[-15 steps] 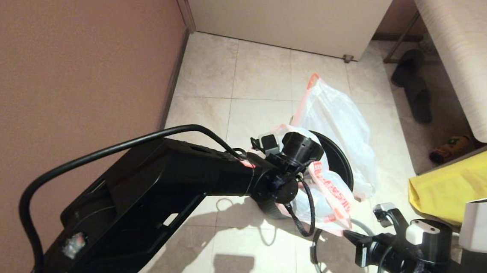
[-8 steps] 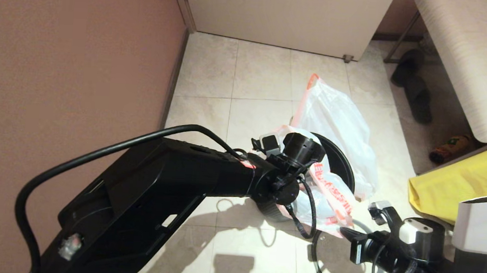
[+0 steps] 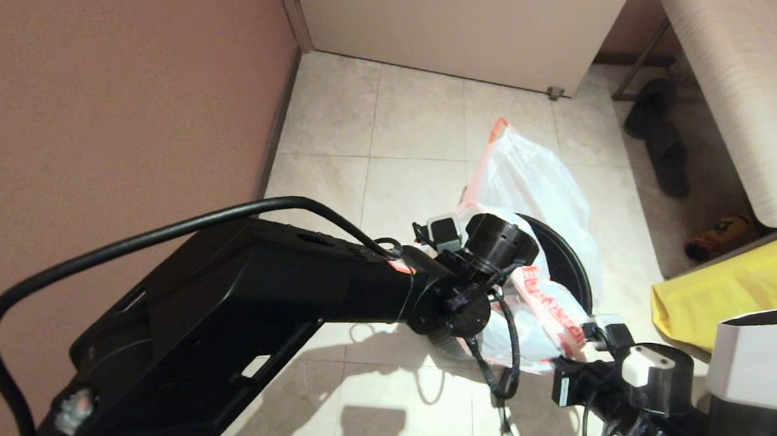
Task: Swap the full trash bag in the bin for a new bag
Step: Put the new garbage bag on the trash can
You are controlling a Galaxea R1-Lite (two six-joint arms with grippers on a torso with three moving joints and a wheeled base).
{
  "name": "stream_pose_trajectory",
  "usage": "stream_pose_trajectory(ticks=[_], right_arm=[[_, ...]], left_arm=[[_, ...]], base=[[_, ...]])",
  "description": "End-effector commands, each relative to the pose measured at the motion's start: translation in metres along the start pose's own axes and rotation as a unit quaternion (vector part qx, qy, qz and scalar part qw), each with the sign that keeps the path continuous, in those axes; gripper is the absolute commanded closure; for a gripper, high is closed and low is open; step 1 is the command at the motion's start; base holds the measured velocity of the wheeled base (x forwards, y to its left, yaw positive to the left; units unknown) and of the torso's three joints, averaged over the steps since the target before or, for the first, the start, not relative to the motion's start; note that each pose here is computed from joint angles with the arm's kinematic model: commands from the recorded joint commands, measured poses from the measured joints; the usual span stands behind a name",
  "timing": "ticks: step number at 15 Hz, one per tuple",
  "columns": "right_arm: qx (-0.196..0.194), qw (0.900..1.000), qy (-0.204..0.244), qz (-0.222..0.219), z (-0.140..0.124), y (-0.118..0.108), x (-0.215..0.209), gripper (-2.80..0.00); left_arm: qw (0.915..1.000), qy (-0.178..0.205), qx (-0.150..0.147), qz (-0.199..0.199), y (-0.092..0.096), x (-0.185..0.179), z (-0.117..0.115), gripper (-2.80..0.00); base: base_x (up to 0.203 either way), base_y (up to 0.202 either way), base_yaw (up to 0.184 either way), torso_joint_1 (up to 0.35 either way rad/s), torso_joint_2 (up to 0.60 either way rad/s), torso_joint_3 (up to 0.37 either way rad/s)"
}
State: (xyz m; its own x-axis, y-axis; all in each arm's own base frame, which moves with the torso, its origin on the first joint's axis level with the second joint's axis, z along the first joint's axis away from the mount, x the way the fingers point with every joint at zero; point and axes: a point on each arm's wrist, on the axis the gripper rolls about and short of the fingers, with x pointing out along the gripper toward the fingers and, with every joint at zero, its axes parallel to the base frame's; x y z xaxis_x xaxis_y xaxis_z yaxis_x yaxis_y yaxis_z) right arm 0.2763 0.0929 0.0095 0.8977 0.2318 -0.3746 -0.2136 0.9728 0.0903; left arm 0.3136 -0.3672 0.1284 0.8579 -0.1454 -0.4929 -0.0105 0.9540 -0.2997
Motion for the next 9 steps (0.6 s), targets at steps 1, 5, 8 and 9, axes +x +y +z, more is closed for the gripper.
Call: stream_pose_trajectory(ticks=[1,5,8,9], right_arm=[[0.006,0.999,-0.034,-0.01,0.008,-0.004,0.004,0.0],[0.018,0.997,-0.053,-0.05,0.015,-0.02,0.011,0.0],[0.024,0.996,-0.051,-0.063,0.014,-0.03,0.014,0.0],[0.024,0.996,-0.054,-0.065,0.014,-0.03,0.016,0.0]], left_arm=[[0.9999,0.007,0.007,0.006,0.004,-0.007,-0.004,0.0],[0.9993,0.024,0.024,0.015,0.016,-0.014,-0.018,0.0],[0.9996,0.019,0.02,0.008,0.022,-0.024,-0.016,0.0],[0.9995,0.021,0.023,0.009,0.022,-0.025,-0.018,0.0]], base=[[0.0,0.0,0.0,0.0,0.0,0.0],[0.0,0.0,0.0,0.0,0.0,0.0],[0.0,0.0,0.0,0.0,0.0,0.0],[0.0,0.0,0.0,0.0,0.0,0.0]])
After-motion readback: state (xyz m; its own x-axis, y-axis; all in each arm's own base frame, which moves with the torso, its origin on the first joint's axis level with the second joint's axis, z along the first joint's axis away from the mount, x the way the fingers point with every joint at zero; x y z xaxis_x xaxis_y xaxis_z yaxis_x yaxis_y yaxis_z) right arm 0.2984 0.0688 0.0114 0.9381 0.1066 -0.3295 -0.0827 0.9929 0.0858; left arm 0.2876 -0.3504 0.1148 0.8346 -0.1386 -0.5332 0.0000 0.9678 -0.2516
